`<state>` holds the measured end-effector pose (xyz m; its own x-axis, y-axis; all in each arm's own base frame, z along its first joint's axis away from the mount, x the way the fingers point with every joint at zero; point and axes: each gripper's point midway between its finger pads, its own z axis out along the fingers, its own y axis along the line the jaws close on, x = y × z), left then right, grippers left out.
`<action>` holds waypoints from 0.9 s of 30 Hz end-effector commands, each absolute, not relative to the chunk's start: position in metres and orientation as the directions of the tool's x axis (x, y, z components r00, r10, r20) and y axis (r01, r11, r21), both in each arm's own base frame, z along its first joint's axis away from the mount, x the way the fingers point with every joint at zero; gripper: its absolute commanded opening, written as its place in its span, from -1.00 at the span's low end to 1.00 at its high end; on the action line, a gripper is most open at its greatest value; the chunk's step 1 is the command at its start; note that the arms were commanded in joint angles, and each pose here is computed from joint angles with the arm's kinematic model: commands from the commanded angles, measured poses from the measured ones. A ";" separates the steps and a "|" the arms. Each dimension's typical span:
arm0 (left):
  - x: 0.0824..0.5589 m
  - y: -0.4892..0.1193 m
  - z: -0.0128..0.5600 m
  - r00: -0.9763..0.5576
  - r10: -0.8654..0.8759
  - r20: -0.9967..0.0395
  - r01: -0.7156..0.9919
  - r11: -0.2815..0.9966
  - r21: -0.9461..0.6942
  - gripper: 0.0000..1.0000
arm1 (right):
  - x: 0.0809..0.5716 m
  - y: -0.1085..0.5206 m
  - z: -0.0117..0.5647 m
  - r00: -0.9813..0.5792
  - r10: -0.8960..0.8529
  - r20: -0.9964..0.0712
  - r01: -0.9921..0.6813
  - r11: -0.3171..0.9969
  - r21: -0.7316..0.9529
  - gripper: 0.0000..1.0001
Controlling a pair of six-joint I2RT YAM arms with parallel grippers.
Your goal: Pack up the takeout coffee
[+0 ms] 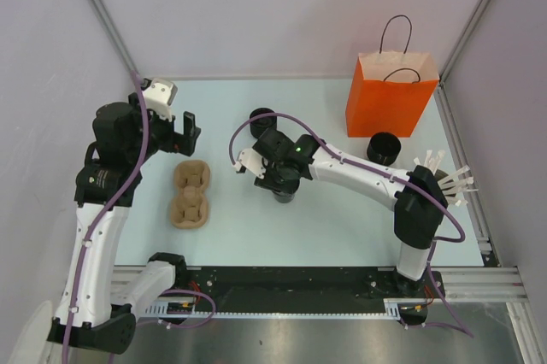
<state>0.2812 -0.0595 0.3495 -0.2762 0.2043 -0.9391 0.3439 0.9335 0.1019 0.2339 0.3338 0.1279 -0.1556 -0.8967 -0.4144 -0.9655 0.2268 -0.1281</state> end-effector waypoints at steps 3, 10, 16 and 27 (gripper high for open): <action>0.277 -0.057 0.358 -0.258 0.174 -0.950 0.331 0.940 0.083 0.99 | 0.236 0.340 0.126 -0.150 -0.894 -0.423 -0.965 0.226 -0.135 -0.42; 0.278 -0.057 0.358 -0.259 0.171 -0.951 0.330 0.941 0.079 1.00 | 0.233 0.343 0.123 -0.141 -0.896 -0.421 -0.969 0.212 -0.127 -0.51; 0.278 -0.057 0.357 -0.261 0.170 -0.950 0.328 0.941 0.078 0.99 | 0.235 0.342 0.122 -0.141 -0.899 -0.414 -0.968 0.213 -0.134 -0.57; 0.278 -0.057 0.358 -0.260 0.166 -0.951 0.332 0.940 0.074 0.99 | 0.237 0.332 0.148 -0.134 -0.894 -0.429 -0.964 0.217 -0.152 -1.00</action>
